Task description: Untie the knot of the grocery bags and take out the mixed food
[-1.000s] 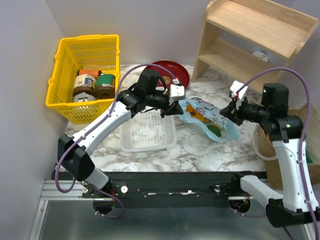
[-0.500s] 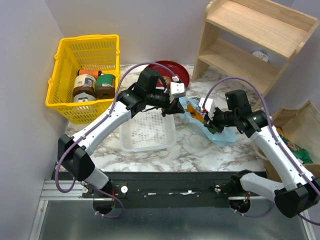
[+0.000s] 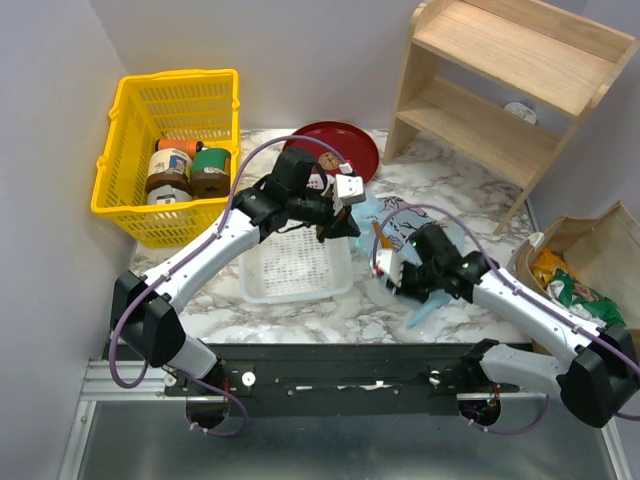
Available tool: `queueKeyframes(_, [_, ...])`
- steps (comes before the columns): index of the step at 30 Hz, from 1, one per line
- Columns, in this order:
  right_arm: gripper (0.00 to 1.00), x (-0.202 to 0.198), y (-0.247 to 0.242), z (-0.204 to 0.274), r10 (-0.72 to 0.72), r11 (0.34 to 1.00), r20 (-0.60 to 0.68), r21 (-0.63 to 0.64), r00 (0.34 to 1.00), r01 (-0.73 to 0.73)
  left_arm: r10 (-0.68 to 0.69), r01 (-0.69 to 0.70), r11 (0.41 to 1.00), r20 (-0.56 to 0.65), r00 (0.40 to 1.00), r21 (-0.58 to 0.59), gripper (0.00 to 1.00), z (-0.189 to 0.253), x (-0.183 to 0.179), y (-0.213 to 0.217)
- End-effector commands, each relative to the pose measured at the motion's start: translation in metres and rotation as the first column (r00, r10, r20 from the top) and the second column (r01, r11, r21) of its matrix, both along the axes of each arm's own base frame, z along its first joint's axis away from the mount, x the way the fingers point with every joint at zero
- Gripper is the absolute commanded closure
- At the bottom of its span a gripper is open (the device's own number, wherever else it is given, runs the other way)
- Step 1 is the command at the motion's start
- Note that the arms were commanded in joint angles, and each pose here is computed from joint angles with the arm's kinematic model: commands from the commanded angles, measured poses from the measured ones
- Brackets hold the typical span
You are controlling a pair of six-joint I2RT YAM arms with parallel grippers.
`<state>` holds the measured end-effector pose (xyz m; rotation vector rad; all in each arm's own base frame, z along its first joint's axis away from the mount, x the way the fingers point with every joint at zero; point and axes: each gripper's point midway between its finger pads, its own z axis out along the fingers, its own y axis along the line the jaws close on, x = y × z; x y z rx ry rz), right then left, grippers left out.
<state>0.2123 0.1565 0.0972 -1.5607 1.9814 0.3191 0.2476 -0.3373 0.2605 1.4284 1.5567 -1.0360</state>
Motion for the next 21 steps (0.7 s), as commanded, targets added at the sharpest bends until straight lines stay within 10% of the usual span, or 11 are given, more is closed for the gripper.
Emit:
queueKeyframes(1, [0.85, -0.076, 0.033, -0.011, 0.201, 0.977, -0.191, 0.116, 0.961, -0.181, 0.039, -0.039, 0.999, 0.041, 0.998, 0.003, 0.93, 0.003, 0.001, 0.011])
queueKeyframes(8, [0.88, 0.004, -0.002, 0.022, -0.127, 0.985, -0.044, 0.113, 0.991, 0.131, 0.058, -0.059, 0.998, 0.028, 0.998, 0.019, 0.86, -0.009, -0.003, 0.017])
queueKeyframes(21, [0.69, 0.05, -0.057, 0.035, -0.282, 0.959, 0.093, 0.024, 0.955, 0.281, 0.07, -0.07, 0.997, 0.002, 0.998, 0.024, 0.86, -0.018, -0.003, 0.017])
